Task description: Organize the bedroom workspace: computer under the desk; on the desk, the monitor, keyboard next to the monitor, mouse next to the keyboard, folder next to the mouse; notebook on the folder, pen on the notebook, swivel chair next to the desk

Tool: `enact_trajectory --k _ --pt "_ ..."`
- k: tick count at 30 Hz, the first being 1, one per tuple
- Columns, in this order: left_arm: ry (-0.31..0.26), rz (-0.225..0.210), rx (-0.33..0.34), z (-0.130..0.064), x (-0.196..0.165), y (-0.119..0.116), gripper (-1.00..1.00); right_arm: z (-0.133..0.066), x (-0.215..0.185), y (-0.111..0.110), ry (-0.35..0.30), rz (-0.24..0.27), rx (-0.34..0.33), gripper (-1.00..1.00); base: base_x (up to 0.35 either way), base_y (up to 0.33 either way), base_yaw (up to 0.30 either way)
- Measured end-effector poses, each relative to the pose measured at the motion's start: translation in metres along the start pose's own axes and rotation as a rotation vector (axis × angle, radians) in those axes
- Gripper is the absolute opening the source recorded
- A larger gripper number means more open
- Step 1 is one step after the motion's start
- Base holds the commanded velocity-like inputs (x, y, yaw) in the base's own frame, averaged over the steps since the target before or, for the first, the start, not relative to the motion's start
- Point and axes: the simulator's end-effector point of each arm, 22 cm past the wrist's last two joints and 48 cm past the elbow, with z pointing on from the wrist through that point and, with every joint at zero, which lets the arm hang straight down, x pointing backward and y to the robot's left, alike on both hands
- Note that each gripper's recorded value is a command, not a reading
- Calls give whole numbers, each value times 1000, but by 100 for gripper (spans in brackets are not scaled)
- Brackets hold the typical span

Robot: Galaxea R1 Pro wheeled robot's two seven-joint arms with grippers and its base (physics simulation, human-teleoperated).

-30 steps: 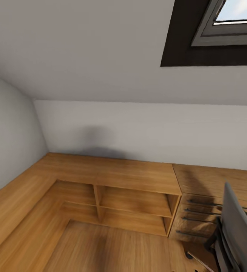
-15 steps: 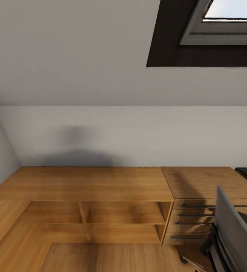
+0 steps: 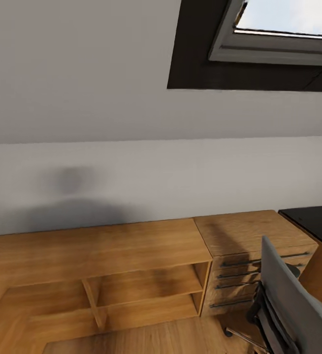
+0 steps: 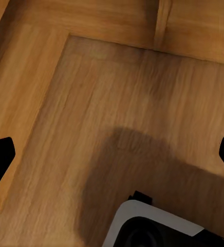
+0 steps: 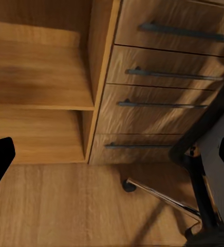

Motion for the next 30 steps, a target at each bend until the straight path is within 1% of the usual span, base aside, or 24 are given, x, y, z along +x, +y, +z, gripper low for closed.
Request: enact_trajectory --k 10,15,19,30 --pt "-6 -1 4 0 -2 -1 100 1 -2 0 -6 0 0 100 0 314 -298" --pt "-10 13 18 0 -3 -7 100 1 -2 0 0 -2 1 100 0 300 -298" --pt "-12 16 23 0 -4 -8 100 1 -2 -1 0 -2 1 100 0 113 -298" --pt "-18 15 26 0 -6 -10 100 2 -5 -1 -6 -2 2 100 0 21 -298"
